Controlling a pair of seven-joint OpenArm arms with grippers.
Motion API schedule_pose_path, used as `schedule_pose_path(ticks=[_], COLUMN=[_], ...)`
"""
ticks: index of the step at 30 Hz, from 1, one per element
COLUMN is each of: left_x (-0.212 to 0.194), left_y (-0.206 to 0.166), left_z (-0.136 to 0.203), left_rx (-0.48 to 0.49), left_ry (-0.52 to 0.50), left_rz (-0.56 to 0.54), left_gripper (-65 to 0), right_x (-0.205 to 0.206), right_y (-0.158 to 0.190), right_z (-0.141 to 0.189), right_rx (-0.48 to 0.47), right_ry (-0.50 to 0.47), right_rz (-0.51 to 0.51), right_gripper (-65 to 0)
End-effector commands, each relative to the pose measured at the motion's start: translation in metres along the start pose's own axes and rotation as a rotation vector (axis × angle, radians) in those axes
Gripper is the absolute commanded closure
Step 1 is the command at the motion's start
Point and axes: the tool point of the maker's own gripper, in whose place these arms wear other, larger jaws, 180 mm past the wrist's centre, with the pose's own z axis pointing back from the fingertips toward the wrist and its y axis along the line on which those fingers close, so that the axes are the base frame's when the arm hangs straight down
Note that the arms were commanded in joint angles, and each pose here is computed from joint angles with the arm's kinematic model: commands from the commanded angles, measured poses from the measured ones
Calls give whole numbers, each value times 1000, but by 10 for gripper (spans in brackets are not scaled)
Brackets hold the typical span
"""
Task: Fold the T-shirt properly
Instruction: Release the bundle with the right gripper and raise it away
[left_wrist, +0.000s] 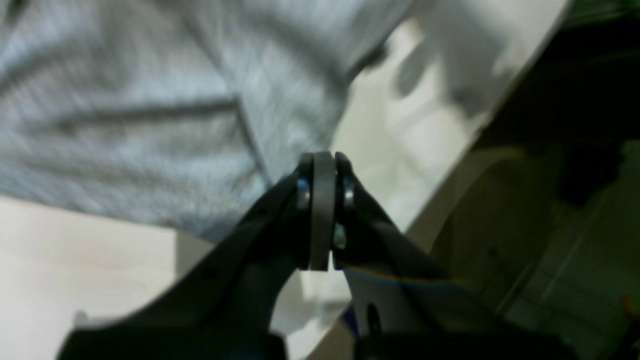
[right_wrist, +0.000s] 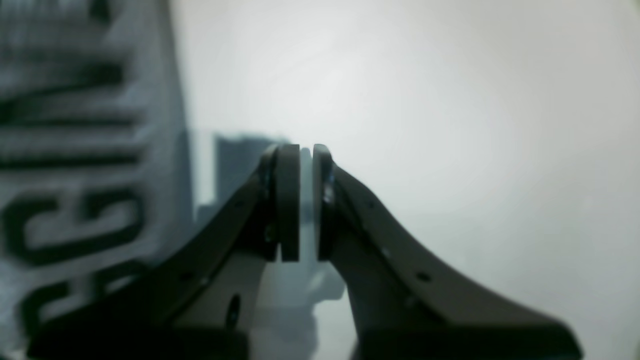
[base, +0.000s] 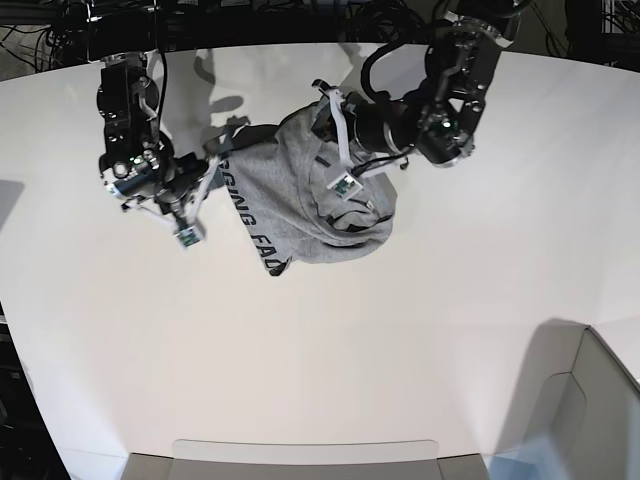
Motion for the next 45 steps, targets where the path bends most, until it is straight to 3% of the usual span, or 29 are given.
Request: schedule_pose_path(ticks=[1, 7, 12, 15, 20, 27, 30, 32, 36, 39, 42, 45], left_x=[0, -10, 19, 43, 75, 105, 116, 118, 96, 77, 65, 48], left_y=[2, 69, 135, 160, 157, 123, 92, 61, 7, -20, -22, 3], left_z=[-4, -23, -7, 7, 23, 58, 64, 53, 15, -3, -19, -36], left_rx=[4, 136, 211, 226, 221, 239, 218, 174, 80, 22, 7, 26], left_ry=[7, 69, -82, -196, -292, -439, -476, -439, -259, -203, -154, -96], left_rz=[0, 99, 313, 412, 402, 280, 191, 105, -74, -138, -133, -40], left_gripper=[0, 0, 0, 0, 0, 0, 0, 0, 0, 0, 0, 0], right_x=[12, 5, -1, -10, -17, 17, 38, 51, 80, 93, 104, 103], right_y=[8, 75, 155, 173, 137, 3, -35, -52, -80, -91, -81, -49], right_z=[3, 2, 26, 39, 41, 62, 67, 61, 38, 23, 5, -17], right_rx=[22, 146, 299, 341, 257, -66, -138, -148, -127, -98, -49, 12], right_ry=[-39, -32, -141, -167, -154, -259, -299, -303, -294, -275, -270, -220], right_rz=[59, 250, 402, 436, 360, 72, 21, -2, -76, -122, -116, -34], right_gripper=[-47, -47, -36, -13, -4, -4, -4, -4, -4, -3, -4, -4])
